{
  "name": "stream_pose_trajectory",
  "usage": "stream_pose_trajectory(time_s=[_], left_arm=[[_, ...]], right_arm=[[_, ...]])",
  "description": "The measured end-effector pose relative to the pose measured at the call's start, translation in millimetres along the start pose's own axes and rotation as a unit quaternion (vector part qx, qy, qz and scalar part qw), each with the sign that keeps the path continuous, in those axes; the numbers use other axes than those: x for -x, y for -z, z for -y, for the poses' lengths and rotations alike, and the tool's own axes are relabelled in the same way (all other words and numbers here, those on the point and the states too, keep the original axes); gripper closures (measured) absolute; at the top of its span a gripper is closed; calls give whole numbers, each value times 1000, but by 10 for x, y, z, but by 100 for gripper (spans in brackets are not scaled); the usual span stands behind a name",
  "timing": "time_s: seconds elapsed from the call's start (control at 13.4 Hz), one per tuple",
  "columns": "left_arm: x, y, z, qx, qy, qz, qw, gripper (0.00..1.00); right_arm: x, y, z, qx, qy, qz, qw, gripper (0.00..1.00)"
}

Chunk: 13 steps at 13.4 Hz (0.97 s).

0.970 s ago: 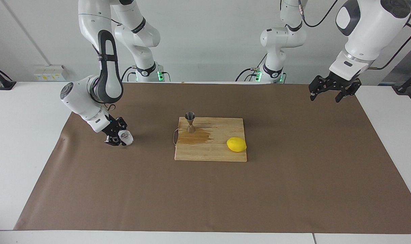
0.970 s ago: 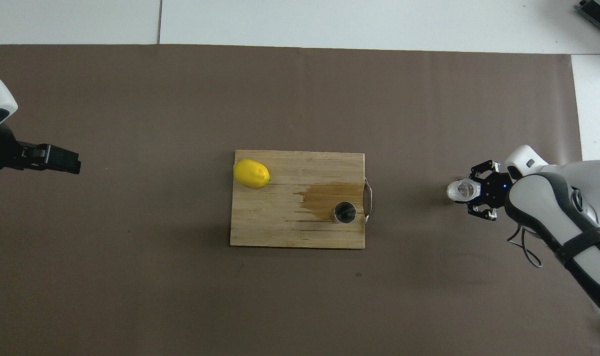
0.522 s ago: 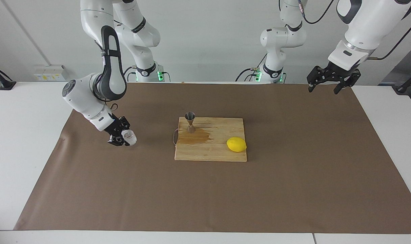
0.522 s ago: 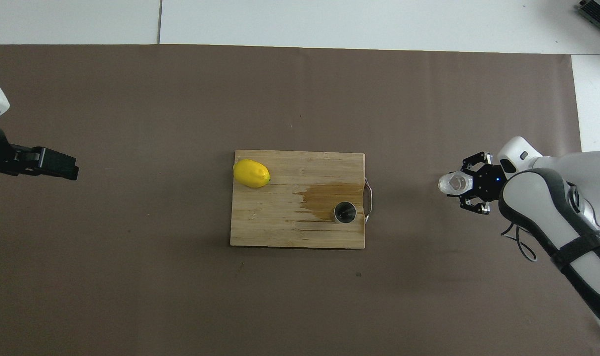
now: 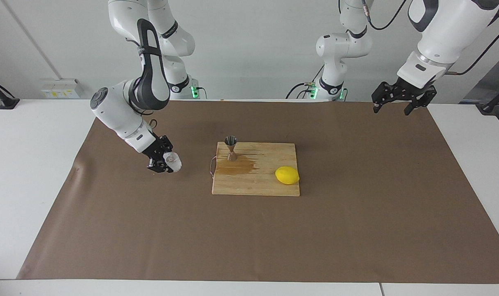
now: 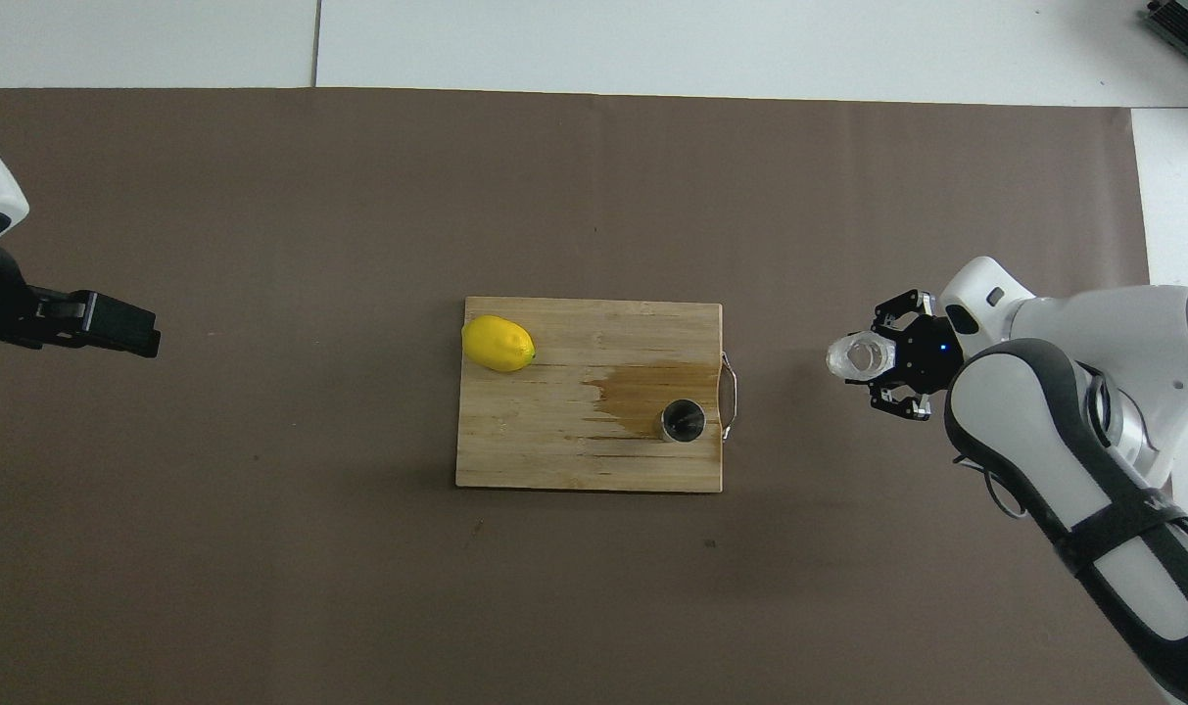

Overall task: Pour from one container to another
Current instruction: 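Lift the white cup with the right gripper toward the metal cup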

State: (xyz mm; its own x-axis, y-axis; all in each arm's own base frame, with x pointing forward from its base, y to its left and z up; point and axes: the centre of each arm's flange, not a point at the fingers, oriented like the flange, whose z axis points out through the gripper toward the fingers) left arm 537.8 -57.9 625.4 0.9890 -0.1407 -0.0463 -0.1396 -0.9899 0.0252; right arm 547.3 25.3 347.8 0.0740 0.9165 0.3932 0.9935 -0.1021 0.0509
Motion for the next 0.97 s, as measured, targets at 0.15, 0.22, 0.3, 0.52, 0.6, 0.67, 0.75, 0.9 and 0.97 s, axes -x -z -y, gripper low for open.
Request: stream_pose_trajectory(time_s=[0.15, 0.22, 0.3, 0.52, 0.6, 0.67, 0.75, 0.9, 0.97], left_arm=[[0, 0, 0, 0, 0, 0, 1000, 0], [1, 0, 0, 0, 0, 0, 1000, 0], [1, -1, 1, 0, 0, 0, 1000, 0], [4, -2, 12, 0, 1, 1, 1000, 0], [4, -2, 22, 0, 2, 1, 1000, 0], [5, -2, 47, 0, 5, 1, 1000, 0], [6, -1, 71, 0, 7, 1, 1000, 0], [7, 0, 86, 0, 8, 1, 1000, 0], [5, 1, 88, 0, 9, 1, 1000, 0]], right_arm=[[-180, 8, 19, -1, -3, -1, 1000, 50], [-297, 6, 28, -2, -3, -3, 1000, 50], [-405, 5, 32, -3, -3, -4, 1000, 50], [-674, -1, 60, -5, -2, 1, 1000, 50], [-758, 1, 78, -5, 0, 3, 1000, 50], [-846, 2, 95, -6, 3, 8, 1000, 50], [-931, 3, 114, -7, 5, 13, 1000, 50], [-1060, 10, 153, -11, 14, 22, 1000, 50], [-1106, 21, 166, -12, 17, 29, 999, 50]])
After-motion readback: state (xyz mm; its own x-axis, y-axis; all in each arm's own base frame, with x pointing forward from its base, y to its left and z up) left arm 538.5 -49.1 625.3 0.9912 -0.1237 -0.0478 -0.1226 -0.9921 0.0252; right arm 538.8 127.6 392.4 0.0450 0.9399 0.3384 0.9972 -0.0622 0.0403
